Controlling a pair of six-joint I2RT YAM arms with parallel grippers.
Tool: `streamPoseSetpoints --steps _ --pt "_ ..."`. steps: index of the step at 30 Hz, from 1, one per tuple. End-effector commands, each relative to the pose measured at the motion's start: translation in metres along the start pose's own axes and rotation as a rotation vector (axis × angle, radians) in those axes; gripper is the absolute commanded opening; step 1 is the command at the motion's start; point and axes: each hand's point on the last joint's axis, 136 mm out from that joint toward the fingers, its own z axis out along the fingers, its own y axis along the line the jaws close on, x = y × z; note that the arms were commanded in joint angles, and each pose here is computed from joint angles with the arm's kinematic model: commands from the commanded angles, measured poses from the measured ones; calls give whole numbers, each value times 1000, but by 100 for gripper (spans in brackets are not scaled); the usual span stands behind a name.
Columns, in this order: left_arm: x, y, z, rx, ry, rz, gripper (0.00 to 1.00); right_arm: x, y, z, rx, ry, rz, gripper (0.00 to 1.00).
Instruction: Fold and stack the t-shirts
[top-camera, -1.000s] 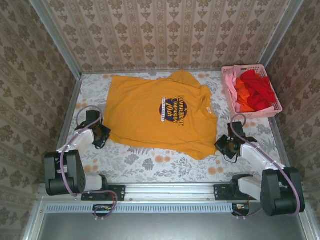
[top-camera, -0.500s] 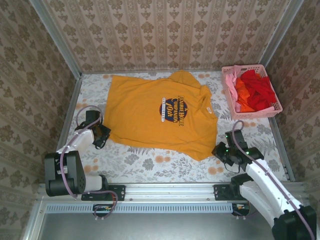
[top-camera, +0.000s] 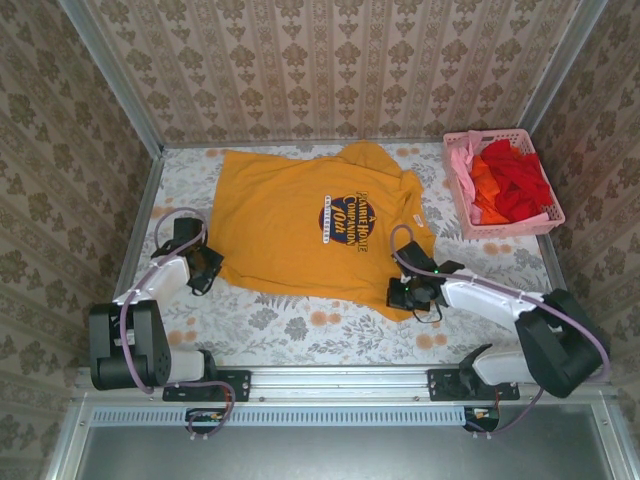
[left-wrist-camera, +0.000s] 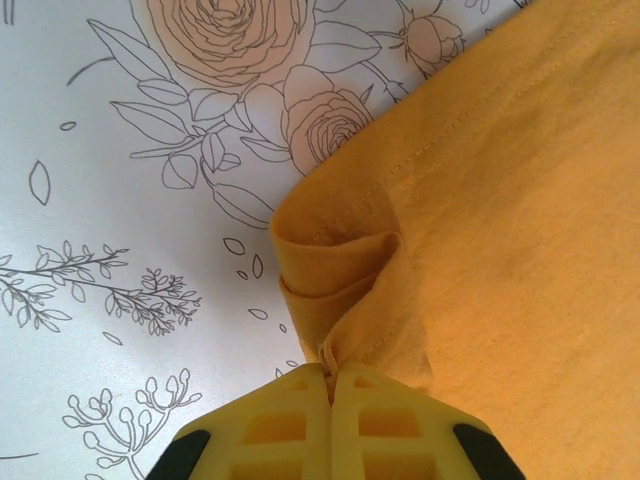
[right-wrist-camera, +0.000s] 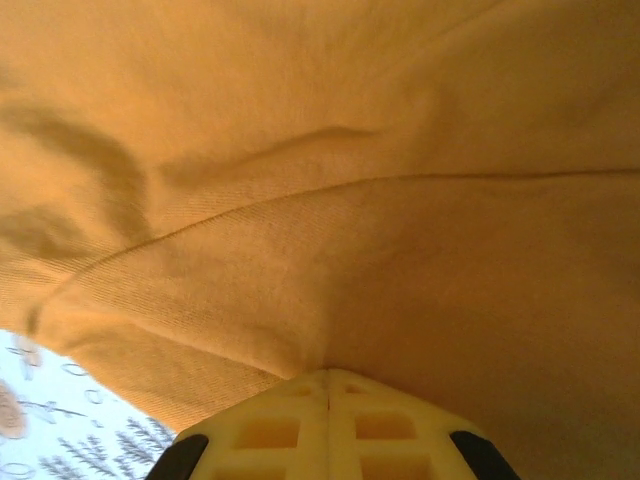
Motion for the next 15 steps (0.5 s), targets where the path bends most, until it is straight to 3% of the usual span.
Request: streamPoseSetpoints --steps 1,10,15 --pt "-1 -1 -4 -10 -1 11 0 13 3 7 36 38 -61 3" --pt "0 0 -4 -14 1 12 0 71 -7 -2 130 126 -115 7" --pt "-2 -3 -4 -11 -1 15 0 52 12 -28 69 19 -174 19"
